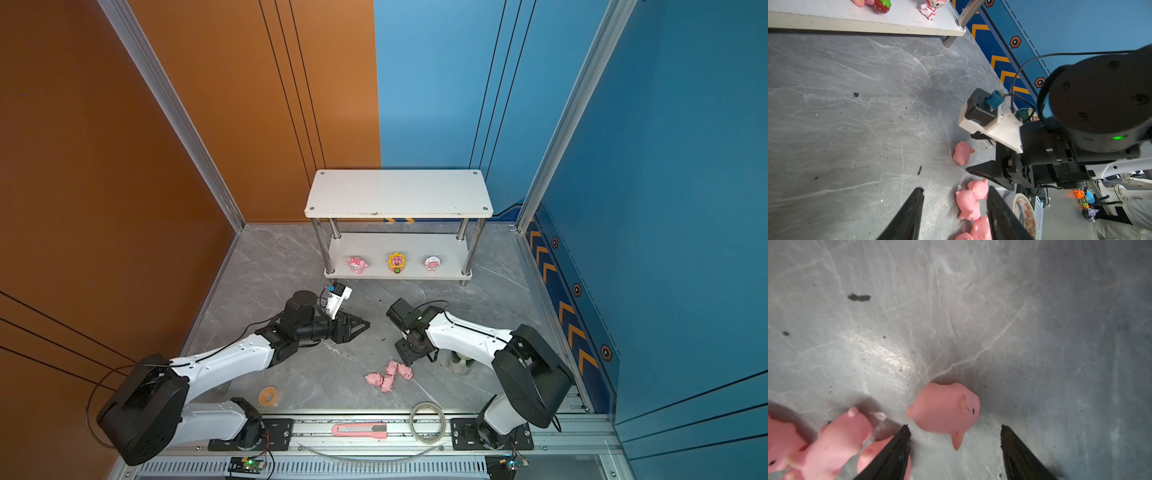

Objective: Place and organize the plastic toys onto the shelf
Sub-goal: 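Lower the right gripper and close it on a small pink pig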

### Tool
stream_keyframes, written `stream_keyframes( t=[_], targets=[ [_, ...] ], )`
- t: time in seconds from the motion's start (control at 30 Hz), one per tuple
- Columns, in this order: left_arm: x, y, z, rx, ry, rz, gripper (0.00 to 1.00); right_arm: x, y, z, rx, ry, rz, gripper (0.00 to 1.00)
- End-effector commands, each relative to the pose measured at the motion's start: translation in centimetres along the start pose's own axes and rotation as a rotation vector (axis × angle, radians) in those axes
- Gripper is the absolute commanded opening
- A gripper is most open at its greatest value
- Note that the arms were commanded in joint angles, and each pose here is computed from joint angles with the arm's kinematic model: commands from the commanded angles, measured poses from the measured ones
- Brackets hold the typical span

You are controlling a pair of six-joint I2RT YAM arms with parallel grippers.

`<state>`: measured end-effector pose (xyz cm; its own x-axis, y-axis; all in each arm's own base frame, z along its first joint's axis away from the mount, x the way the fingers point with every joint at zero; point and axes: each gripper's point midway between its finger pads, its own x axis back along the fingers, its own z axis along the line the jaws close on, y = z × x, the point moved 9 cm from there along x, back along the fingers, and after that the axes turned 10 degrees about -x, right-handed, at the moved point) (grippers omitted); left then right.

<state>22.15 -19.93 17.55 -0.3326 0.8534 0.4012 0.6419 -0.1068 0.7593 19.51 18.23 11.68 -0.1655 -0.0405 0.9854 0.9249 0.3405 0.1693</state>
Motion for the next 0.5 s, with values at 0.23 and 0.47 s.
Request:
stream_keyframes(
  t=[0.23, 0.47],
  targets=[
    [0.5, 0.6, 0.4, 0.003, -0.021, -0.024, 0.51, -0.1, 4.9, 0.1, -0.087, 0.050, -0.138, 0.62],
    [0.6, 0.4, 0.6, 0.012, -0.024, -0.019, 0.51, -0.5, 4.6, -1.0, -0.179, 0.110, -0.128, 0.62]
  ],
)
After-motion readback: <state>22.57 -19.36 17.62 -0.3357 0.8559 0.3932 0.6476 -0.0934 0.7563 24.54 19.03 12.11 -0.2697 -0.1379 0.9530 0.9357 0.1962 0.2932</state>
